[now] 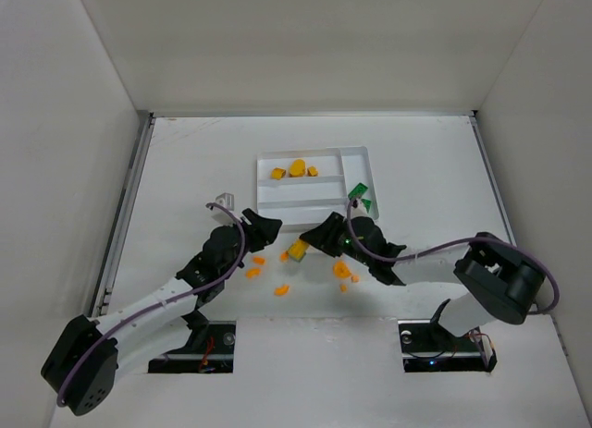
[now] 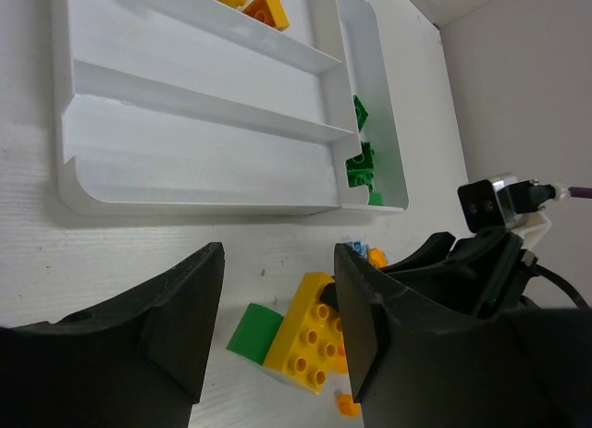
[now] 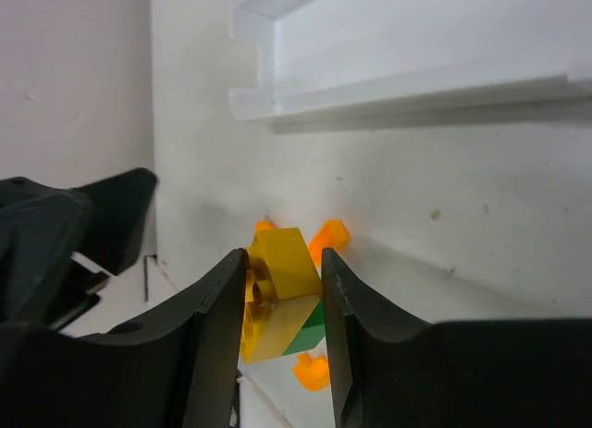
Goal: Sort the legos into containers by color
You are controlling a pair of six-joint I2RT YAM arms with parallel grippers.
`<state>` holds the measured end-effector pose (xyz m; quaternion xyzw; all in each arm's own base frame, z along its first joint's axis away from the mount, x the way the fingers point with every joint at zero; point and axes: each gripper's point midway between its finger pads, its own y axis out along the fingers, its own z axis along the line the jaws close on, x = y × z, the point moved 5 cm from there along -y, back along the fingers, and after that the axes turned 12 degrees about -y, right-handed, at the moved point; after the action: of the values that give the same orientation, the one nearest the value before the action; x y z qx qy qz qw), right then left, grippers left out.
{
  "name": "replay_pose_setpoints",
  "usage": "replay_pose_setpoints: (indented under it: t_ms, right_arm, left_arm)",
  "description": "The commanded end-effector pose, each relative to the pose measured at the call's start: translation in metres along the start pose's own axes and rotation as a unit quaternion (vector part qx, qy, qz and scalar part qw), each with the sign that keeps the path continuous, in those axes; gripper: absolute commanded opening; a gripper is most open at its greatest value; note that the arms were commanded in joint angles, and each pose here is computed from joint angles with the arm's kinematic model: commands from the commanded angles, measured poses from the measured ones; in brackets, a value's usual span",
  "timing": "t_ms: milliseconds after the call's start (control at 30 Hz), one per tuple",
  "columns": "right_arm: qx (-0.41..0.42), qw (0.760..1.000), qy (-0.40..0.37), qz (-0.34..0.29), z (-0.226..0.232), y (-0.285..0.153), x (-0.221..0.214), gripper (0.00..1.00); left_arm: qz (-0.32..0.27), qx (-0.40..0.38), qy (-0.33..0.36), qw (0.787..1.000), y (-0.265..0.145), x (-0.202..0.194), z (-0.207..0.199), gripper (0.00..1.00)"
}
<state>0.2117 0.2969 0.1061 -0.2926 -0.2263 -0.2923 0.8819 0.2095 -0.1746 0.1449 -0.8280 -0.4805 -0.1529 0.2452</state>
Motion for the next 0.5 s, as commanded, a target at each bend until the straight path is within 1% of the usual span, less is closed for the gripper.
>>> replay_pose_setpoints:
  t_ms: [0, 167, 267, 333, 467]
  right_arm:
    - [0.067, 0.996, 0.017, -0.057, 0.034, -0.008, 0.034, 0.24]
    - [0.102, 0.988, 0.063, -0.099, 0.056, -0.022, 0.070, 0.22]
    - [0.124, 0.981, 0.093, -0.113, 0.068, -0.026, 0.092, 0.22]
    - [0.138, 0.977, 0.107, -0.122, 0.077, -0.029, 0.103, 0.21]
    - [0.139, 0.978, 0.107, -0.115, 0.082, -0.028, 0.103, 0.21]
  left_arm:
    - [-0.018, -0.043, -0.020, 0.999, -0.002, 0.014, -0.029, 0.48]
    - [-0.045, -0.085, -0.049, 0.994, -0.011, 0.027, -0.045, 0.50]
    - [-0.076, -0.127, -0.081, 0.986, -0.019, 0.040, -0.058, 0.54]
    - [-0.088, -0.151, -0.100, 0.979, -0.023, 0.047, -0.067, 0.54]
    - [-0.086, -0.166, -0.114, 0.976, -0.024, 0.048, -0.073, 0.54]
